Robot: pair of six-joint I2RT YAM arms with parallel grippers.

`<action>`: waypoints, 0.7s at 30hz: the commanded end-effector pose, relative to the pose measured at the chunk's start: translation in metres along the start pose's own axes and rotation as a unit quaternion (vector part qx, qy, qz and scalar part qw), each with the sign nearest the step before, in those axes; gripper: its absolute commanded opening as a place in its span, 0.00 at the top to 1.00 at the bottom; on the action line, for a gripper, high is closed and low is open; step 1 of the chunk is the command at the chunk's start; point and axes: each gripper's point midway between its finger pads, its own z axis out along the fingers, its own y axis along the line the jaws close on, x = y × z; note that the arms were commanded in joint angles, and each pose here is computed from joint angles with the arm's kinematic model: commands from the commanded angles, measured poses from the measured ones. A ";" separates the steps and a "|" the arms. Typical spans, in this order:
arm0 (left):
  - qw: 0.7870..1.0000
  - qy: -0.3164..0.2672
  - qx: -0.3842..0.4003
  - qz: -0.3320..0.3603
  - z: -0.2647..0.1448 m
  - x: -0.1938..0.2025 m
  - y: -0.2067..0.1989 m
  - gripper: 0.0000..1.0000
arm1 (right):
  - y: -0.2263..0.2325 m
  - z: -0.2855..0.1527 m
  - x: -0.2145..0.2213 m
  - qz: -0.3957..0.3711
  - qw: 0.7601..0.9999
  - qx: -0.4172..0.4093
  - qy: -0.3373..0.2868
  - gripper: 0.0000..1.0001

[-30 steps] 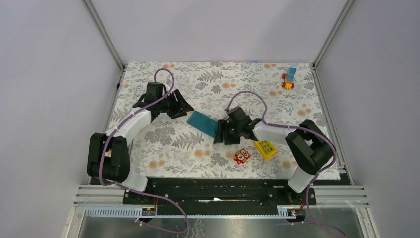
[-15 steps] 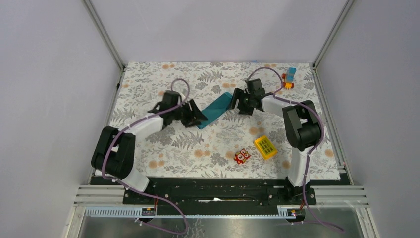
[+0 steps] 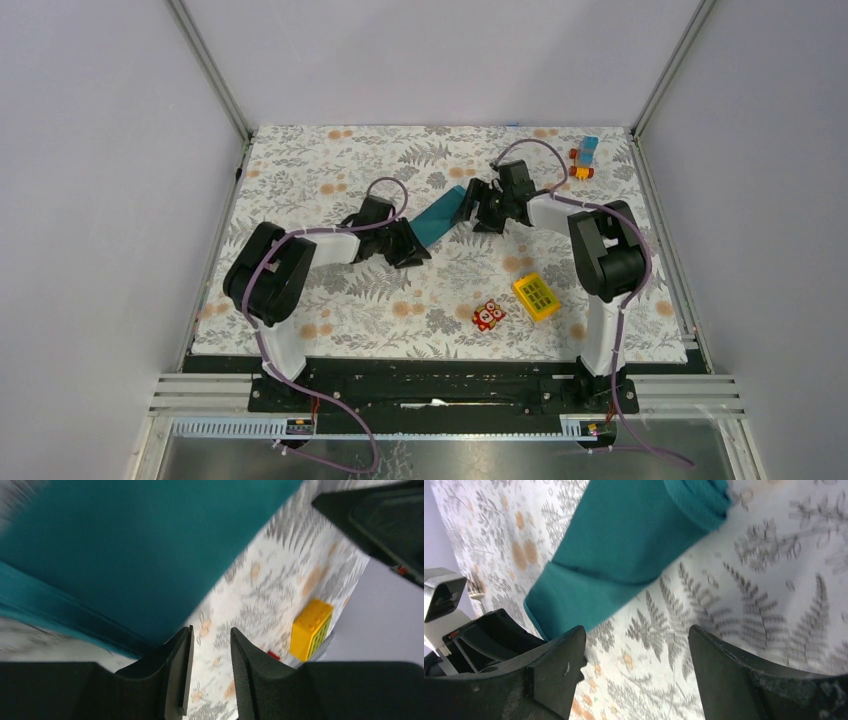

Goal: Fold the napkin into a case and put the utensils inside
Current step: Move the smaller rectangle-folded napkin to the center of the board.

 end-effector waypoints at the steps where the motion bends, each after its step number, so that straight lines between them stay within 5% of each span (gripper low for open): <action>1: 0.997 -0.058 -0.040 -0.006 0.004 -0.052 0.026 0.61 | 0.020 0.019 -0.032 0.013 0.998 -0.057 -0.024 0.18; 14: 0.993 -0.101 -0.059 -0.012 0.023 -0.165 0.033 0.60 | 0.013 0.090 -0.113 0.032 0.995 -0.070 -0.068 0.22; 21: 0.991 -0.120 -0.042 0.032 -0.028 -0.184 -0.002 0.49 | 0.043 0.046 -0.117 -0.012 0.994 -0.087 -0.063 0.18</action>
